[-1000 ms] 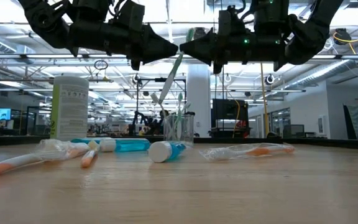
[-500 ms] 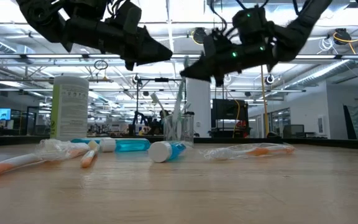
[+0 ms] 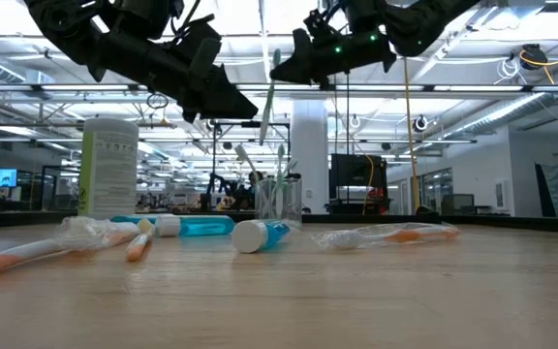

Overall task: Pick & Place toothbrushing station
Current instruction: Put the green toothbrush into the transparent organizer

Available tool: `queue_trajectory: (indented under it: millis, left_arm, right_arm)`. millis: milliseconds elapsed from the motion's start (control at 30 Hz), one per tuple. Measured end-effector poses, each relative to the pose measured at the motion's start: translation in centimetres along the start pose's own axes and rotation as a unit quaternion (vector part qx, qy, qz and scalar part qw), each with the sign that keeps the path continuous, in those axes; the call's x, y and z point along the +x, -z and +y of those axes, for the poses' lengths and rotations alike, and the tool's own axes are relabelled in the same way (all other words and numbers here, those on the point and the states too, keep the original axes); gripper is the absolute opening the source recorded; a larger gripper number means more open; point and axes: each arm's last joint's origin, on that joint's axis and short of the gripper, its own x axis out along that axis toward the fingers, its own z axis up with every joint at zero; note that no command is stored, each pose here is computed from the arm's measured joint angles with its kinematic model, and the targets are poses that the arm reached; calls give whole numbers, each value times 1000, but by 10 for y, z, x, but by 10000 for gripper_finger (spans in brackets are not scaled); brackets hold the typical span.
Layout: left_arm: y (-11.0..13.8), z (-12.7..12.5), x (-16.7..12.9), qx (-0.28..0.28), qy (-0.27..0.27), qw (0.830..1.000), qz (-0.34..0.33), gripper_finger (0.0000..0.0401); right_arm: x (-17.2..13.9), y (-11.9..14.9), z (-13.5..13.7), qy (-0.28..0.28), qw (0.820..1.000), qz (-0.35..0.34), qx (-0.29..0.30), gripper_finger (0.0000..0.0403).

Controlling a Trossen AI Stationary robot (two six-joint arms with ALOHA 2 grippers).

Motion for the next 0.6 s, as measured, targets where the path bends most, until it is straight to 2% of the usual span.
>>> queue_trajectory:
  millis: [200, 300, 367, 600]
  left_arm:
    - [0, 0, 0, 1, -1, 1000, 0, 93]
    - [1, 0, 0, 1, -5, 1000, 3, 93]
    - [1, 0, 0, 2, -5, 1000, 6, 93]
    - [2, 0, 0, 2, -5, 1000, 9, 93]
  right_arm:
    - [-3, -3, -39, 49, 998, 25, 4, 8]
    - [0, 11, -52, 59, 997, 46, 28, 8]
    - [5, 24, -58, 47, 996, 63, 42, 8]
    - [26, 59, -59, 44, 995, 80, 44, 8]
